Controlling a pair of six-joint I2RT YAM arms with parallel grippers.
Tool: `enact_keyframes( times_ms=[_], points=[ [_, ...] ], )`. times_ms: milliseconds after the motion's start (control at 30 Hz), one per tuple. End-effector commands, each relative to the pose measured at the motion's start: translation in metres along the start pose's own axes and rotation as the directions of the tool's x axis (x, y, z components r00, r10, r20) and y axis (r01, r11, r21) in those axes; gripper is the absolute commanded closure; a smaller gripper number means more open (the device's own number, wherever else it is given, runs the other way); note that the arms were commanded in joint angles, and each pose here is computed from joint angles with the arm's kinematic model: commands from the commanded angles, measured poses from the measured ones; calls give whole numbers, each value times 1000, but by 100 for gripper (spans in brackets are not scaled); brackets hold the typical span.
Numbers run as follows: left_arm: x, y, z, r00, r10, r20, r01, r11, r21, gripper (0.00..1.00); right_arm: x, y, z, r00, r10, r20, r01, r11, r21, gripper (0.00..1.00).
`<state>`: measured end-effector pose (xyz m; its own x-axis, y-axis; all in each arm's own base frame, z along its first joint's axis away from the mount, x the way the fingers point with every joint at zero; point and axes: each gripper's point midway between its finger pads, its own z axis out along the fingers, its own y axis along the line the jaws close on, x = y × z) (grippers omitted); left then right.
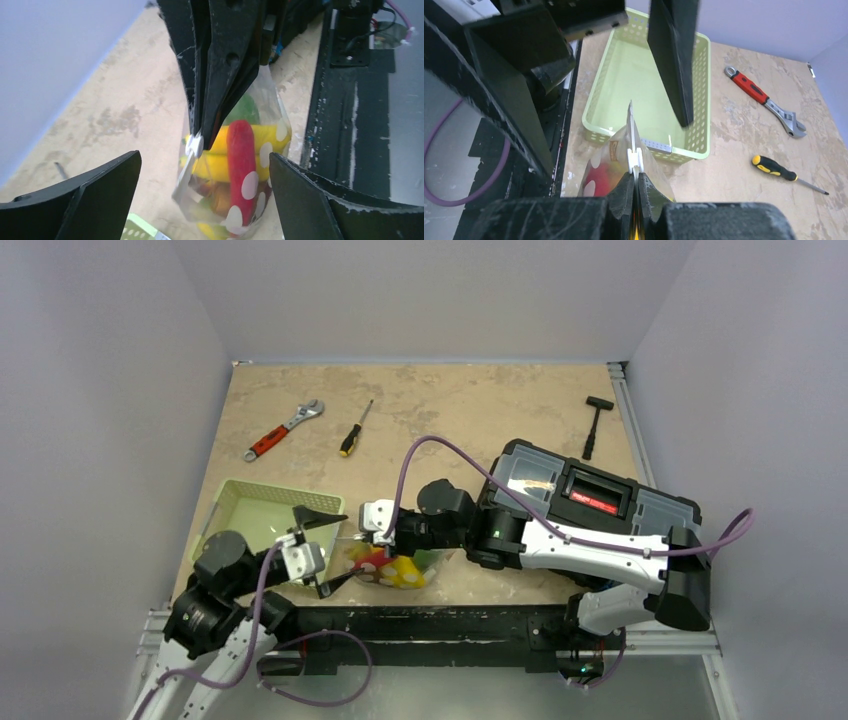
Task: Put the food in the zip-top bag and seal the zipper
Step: Zip the zipper food storage bag at the center of the board.
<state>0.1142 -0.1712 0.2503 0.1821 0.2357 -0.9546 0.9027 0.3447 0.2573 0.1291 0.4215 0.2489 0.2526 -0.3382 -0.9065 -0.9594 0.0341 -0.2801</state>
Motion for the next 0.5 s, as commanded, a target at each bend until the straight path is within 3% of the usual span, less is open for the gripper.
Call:
enact_keyframes(
  times_ms=[0,100,200,333,467],
  points=[
    [0,7,-15,996,71,57,-63,990,-127,0,-27,-4,-20,995,-12,96,10,1000,27,100],
    [4,8,-12,997,72,27,-68,991,-114,4,-20,-1,-23,997,-11,79,9,1000,17,100],
    [0,6,-6,997,68,20,-67,996,-56,16,-18,-1,-22,998,-10,62,9,1000,16,100],
    [-4,7,-1,998,59,7,-59,998,-26,43,-17,-2,-20,999,-9,52,8,1000,13,100],
    [-8,8,0,997,73,25,-72,997,-25,61,-14,-3,-19,999,-12,33,11,1000,15,100]
  ],
)
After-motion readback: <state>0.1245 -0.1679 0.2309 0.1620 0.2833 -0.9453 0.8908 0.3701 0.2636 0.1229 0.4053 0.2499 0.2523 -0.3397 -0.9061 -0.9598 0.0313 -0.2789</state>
